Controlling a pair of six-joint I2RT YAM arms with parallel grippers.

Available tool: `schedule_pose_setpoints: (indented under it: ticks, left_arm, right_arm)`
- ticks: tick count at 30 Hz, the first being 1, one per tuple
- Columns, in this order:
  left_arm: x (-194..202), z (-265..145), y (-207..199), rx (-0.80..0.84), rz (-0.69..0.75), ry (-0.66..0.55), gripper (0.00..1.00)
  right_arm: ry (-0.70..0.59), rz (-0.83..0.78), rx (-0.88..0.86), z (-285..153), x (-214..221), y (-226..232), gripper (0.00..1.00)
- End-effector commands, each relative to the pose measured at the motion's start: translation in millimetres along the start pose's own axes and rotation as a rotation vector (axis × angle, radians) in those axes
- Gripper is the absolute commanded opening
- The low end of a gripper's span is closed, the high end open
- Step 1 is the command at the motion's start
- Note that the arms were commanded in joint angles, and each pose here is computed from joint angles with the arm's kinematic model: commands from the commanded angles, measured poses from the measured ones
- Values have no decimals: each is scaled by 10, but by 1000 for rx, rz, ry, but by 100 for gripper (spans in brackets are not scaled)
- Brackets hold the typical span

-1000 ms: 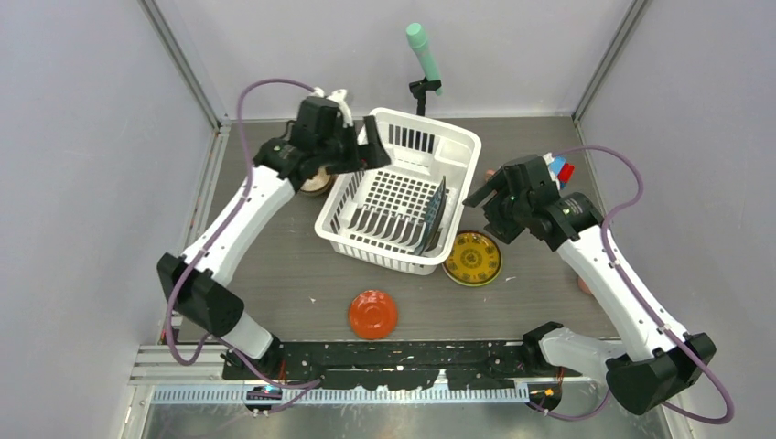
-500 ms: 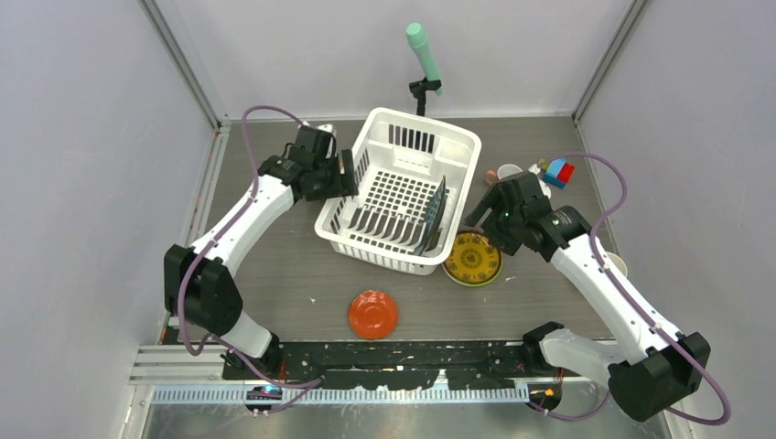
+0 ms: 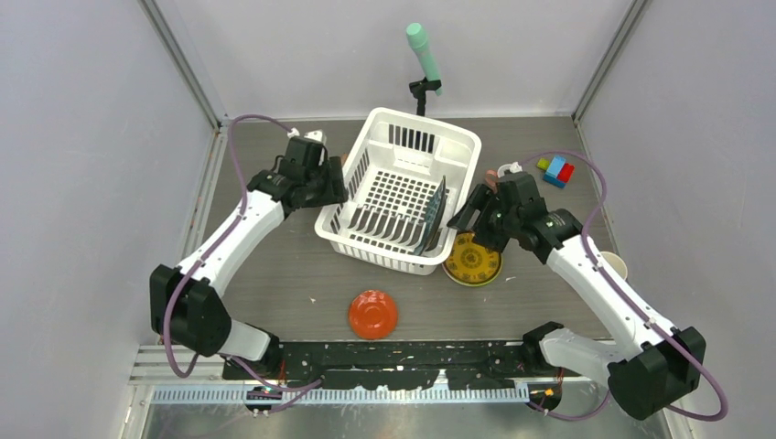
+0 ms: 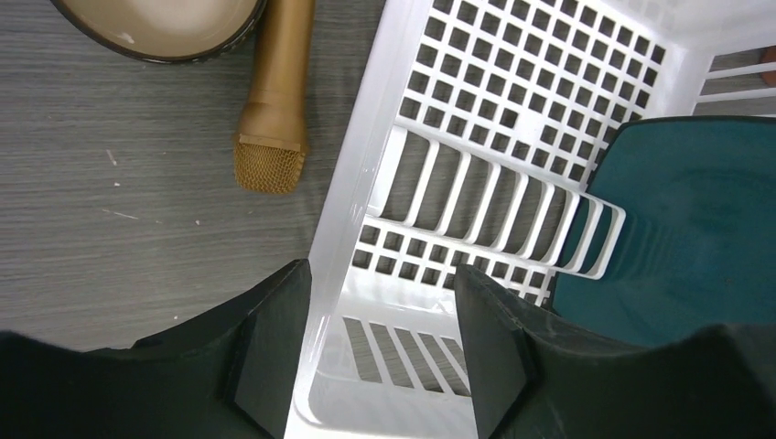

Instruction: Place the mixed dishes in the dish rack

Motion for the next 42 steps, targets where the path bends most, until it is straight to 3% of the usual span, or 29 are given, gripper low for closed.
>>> schedule_pose_setpoints:
  ticks: [1, 4, 8, 15, 18, 23, 26, 28, 32, 33, 36, 40, 42]
  left_arm:
    - [-263, -359, -140, 59, 48, -97, 64]
    - [-400, -414, -119, 44, 73, -117, 65]
    - [-406, -254, 62, -4, 44, -54, 65]
    - [-198, 36, 118, 54, 0, 36, 67]
    - [-105, 118, 122, 65, -7, 84, 62]
    - [-28, 187, 137, 70, -2, 119, 53]
    - [22, 184, 138, 82, -5, 136, 50]
    - [54, 174, 152, 82, -8, 143, 48]
    - [140, 79, 181, 87, -11, 164, 35]
    - [159, 42, 188, 90, -12, 163, 32]
    - [207, -72, 235, 92, -17, 144, 27]
    - [235, -157, 280, 91, -13, 123, 19]
    - [238, -177, 293, 87, -7, 122, 21]
  right_arm:
    - [-17, -6, -60, 98, -73, 108, 77]
    - [-15, 4, -25, 188, -102, 72, 74]
    - [-13, 15, 17, 302, -132, 22, 67]
    - [33, -49, 35, 499, -143, -33, 39]
    - [76, -141, -14, 551, -161, 1, 31]
    - [141, -198, -49, 586, -206, 19, 8]
    - [183, -211, -55, 656, -197, -19, 3]
    - [201, -210, -58, 680, -190, -21, 2]
    - [207, -209, -70, 650, -176, -3, 6]
    - [194, -210, -72, 609, -190, 7, 10]
    - [153, -199, -67, 503, -222, 16, 38]
    - [60, -192, -37, 295, -342, -1, 50]
    - [26, -188, -25, 193, -387, -17, 56]
Point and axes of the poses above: each gripper's point midway between its finger pads, its own z axis out along the fingers, its own y axis along the line the jaws close on, x = y × z, the point moved 2 cm from there along -z, back along the fingers, and after that the axes turned 14 degrees about -z, right-handed, at the moved point
